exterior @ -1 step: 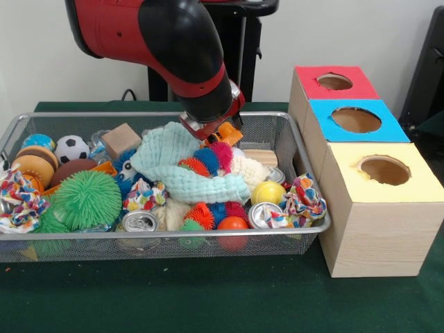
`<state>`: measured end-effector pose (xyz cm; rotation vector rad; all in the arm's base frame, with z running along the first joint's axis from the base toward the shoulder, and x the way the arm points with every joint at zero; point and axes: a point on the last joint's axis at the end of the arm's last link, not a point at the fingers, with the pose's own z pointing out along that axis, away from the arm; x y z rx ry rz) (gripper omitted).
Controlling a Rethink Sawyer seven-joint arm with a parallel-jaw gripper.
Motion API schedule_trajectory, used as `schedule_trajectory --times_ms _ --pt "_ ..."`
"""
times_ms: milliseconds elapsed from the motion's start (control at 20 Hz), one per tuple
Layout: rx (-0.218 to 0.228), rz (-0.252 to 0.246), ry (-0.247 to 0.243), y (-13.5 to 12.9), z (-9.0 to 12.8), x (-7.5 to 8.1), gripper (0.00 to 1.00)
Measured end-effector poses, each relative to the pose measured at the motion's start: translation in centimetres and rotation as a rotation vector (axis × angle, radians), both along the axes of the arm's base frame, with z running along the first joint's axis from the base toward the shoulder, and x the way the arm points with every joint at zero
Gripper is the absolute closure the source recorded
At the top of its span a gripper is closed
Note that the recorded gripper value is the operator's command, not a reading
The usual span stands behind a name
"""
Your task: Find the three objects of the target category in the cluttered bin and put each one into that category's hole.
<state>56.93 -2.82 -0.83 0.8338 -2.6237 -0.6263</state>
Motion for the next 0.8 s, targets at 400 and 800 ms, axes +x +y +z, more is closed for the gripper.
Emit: schedule_trajectory --times_ms 400,800 --pt "-0.007 0.005 0.0 0.1 0.1 0.0 0.0" --pt "-0.028 0.054 0.038 0.6 1.1 0.1 0.0"
